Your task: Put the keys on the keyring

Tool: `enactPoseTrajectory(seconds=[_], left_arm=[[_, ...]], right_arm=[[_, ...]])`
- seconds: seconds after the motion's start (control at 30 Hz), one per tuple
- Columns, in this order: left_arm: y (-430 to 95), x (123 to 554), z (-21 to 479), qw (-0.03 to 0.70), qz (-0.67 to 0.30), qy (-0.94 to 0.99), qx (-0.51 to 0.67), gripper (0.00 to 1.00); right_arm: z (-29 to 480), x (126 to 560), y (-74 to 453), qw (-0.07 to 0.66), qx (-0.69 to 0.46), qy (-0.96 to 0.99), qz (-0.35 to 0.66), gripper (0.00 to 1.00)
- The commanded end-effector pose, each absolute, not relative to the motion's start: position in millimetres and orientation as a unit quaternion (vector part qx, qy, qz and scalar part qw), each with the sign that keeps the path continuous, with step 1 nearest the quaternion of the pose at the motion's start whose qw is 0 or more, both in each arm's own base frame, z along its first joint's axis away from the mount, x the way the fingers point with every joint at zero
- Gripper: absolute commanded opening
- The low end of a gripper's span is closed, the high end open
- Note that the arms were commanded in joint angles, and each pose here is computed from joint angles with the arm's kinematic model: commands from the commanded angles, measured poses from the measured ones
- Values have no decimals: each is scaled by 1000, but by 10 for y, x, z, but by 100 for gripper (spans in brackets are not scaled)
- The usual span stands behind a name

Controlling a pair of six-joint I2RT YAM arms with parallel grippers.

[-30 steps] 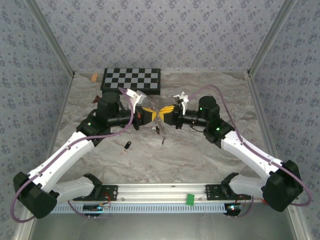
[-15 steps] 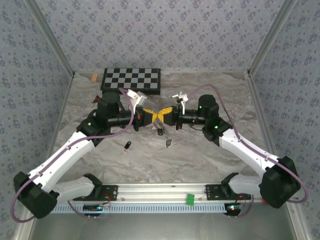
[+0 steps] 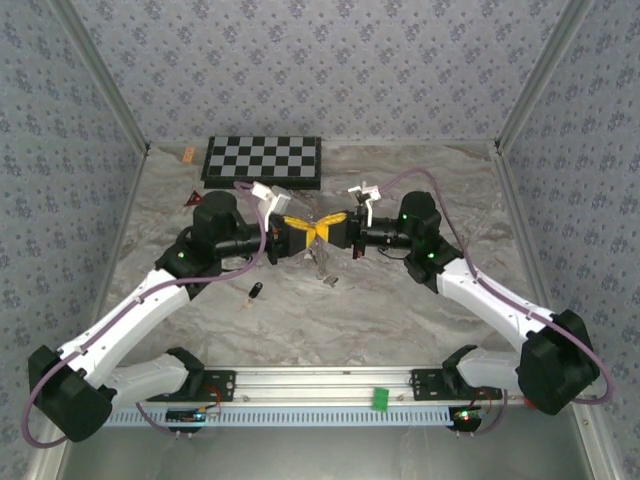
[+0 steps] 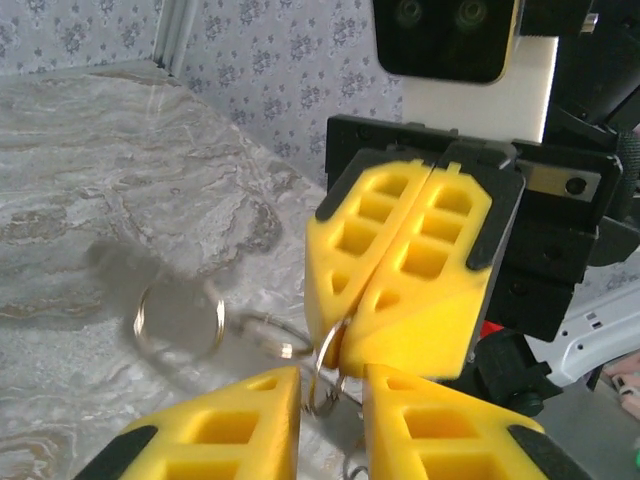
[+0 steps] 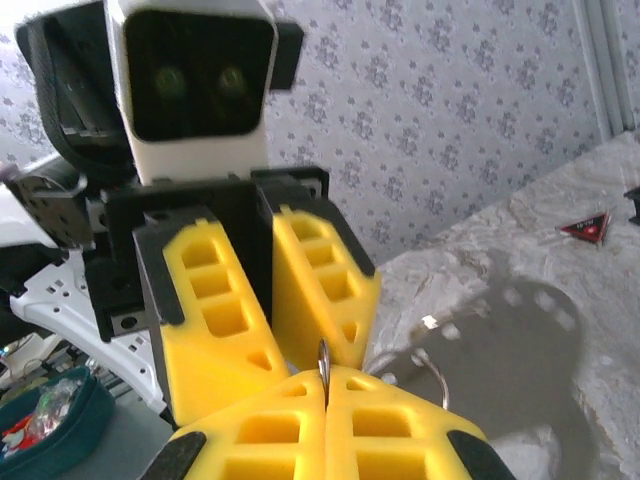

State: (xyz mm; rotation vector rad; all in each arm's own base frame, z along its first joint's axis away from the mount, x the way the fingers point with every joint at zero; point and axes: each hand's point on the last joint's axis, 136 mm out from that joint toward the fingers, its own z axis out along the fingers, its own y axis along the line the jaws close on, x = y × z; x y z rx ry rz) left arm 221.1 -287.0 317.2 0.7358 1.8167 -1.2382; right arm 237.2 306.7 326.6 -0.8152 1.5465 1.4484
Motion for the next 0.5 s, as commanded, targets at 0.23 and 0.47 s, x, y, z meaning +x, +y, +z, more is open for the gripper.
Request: enactPoseTrajectory(seconds=[0.23, 0.47], left_arm=[[-2827, 2089, 3512, 451, -542, 652, 280, 29], [-2728, 2254, 3555, 478, -524, 661, 246, 28]], right_arm=[[3539, 2434, 3013, 452, -298, 573, 615, 0], [3538, 2386, 3027, 447, -304, 572, 617, 0]])
